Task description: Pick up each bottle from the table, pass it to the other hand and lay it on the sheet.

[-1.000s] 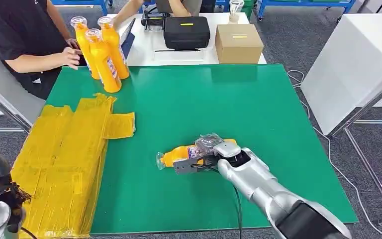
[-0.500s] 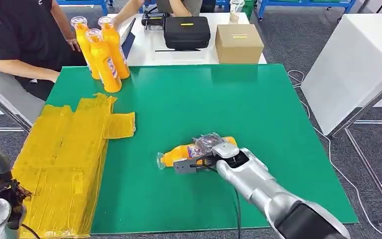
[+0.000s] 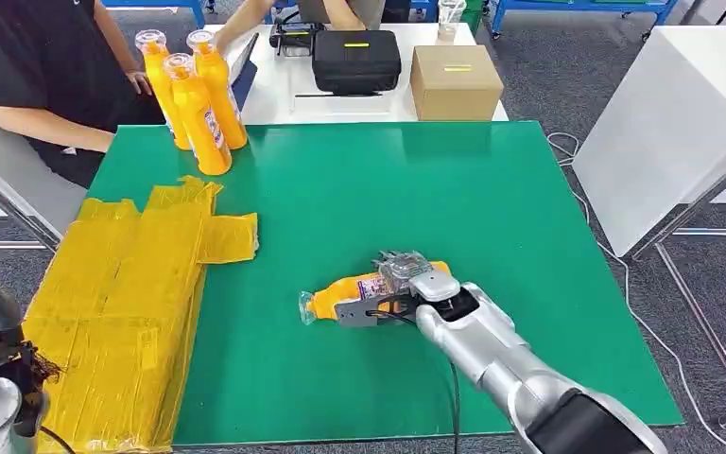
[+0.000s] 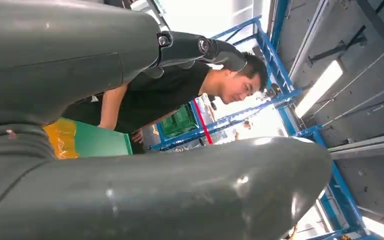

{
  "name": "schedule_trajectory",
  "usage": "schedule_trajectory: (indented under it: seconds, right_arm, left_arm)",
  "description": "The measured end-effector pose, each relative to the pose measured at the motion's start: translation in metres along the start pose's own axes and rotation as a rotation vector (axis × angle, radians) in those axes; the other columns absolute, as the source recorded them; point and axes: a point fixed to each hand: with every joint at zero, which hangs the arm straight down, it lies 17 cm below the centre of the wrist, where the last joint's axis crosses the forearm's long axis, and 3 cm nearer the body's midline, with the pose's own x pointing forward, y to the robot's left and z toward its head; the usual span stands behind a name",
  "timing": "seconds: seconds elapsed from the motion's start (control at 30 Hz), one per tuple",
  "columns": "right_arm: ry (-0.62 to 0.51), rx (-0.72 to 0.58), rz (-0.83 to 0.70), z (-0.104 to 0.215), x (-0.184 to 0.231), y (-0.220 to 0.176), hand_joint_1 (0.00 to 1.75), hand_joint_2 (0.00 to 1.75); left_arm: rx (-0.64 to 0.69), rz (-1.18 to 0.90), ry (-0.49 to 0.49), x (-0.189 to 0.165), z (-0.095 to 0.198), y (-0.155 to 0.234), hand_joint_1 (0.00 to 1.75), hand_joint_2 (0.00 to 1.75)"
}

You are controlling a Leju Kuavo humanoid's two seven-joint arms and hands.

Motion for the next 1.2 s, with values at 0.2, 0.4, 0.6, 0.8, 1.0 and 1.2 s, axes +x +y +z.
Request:
schedule_trajectory:
  seconds: [0.2,0.4,0.6,0.8,1.0,1.2]
  right_arm:
    - [0.023,-0.002,-0.001,0.002,-0.006,0.002,0.00,1.75]
    - [0.052,-0.006,0.001,0.006,-0.013,0.005,0.00,1.75]
    - [0.070,-0.007,-0.001,0.008,-0.025,0.008,0.00,1.75]
    - [0.068,-0.009,-0.002,0.008,-0.030,0.007,0.00,1.75]
    - [0.050,0.004,0.006,0.009,-0.036,0.010,1.75,1.75]
    - [0.030,0.024,0.002,0.009,-0.042,0.014,1.75,1.75]
  left_arm:
    - [-0.001,-0.001,0.006,-0.002,0.003,0.000,0.00,0.00]
    - [0.000,-0.008,0.018,-0.006,0.006,0.004,0.00,0.00]
    - [-0.007,-0.009,0.027,-0.008,0.009,0.003,0.00,0.00]
    - [-0.006,-0.009,0.029,-0.008,0.009,0.004,0.00,0.00]
    - [-0.003,-0.008,0.032,-0.009,0.009,0.006,0.00,0.00]
    - [0.002,-0.010,0.030,-0.010,0.009,0.009,0.00,0.00]
